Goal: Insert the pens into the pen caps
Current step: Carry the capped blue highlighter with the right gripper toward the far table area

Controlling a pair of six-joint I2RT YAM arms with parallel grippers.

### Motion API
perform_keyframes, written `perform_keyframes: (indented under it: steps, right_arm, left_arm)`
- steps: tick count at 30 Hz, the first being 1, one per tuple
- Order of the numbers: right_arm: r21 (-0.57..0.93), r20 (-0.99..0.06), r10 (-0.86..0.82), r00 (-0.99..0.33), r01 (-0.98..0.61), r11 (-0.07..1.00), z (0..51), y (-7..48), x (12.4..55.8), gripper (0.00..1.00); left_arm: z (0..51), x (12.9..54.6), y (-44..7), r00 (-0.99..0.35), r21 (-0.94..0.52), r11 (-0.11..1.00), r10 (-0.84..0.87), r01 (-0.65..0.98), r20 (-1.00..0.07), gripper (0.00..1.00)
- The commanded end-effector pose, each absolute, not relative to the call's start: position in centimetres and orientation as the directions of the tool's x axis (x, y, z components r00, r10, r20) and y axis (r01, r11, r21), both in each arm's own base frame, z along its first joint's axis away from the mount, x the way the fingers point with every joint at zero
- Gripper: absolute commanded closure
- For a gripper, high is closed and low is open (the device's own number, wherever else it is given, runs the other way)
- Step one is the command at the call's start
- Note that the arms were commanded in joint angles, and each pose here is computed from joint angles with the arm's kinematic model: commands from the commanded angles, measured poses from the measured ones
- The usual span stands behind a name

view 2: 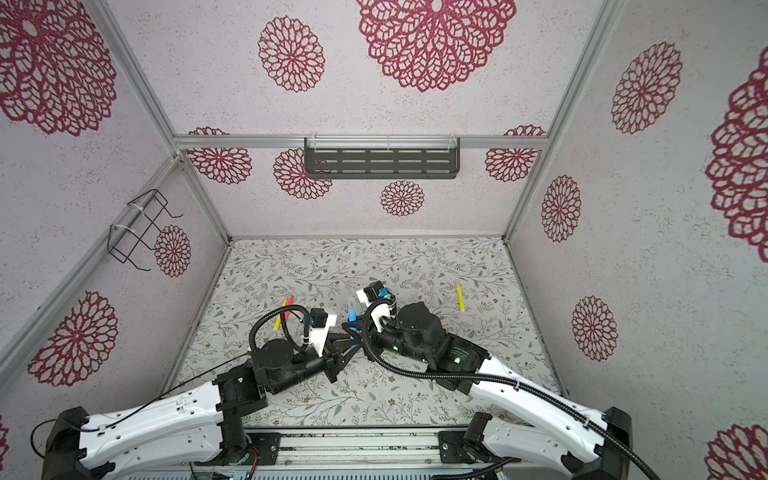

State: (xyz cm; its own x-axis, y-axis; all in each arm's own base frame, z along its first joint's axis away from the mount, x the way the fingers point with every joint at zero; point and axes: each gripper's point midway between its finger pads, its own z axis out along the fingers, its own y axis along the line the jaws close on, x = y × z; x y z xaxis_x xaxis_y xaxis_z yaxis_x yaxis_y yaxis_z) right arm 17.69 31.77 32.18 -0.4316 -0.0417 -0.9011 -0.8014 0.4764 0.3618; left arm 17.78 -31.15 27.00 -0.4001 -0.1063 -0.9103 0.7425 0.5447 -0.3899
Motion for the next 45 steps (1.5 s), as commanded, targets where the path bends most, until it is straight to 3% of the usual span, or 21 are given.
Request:
perform_keyframes:
  steps: [1,5,9,29,45]
  right_arm:
    - [0.373,-0.912,0.026,-0.408,-0.805,0.462,34.2,31.6,17.9,1.00]
    - [0.364,-0.914,0.025,-0.404,-0.794,0.487,34.3,31.1,18.2,1.00]
    - [0.355,-0.913,0.017,-0.409,-0.771,0.529,34.0,30.5,18.9,1.00]
    - [0.190,-0.833,-0.085,-0.547,-0.428,0.883,30.2,22.0,28.5,1.00]
    - [0.016,-0.733,-0.093,-0.674,-0.154,0.988,24.6,12.8,34.2,1.00]
  left_arm:
    - [27.4,18.1,-30.6,-0.403,-0.410,0.562,-0.143,0.719,-0.904,0.83]
    - [27.0,18.4,-30.4,-0.413,-0.414,0.584,-0.143,0.698,-0.899,0.50]
    - [26.9,18.6,-30.2,-0.413,-0.411,0.598,-0.142,0.689,-0.899,0.41]
    - [25.9,19.3,-27.7,-0.412,-0.382,0.687,-0.131,0.618,-0.902,0.39]
    - [25.1,19.1,-26.2,-0.423,-0.391,0.710,-0.143,0.586,-0.895,0.39]
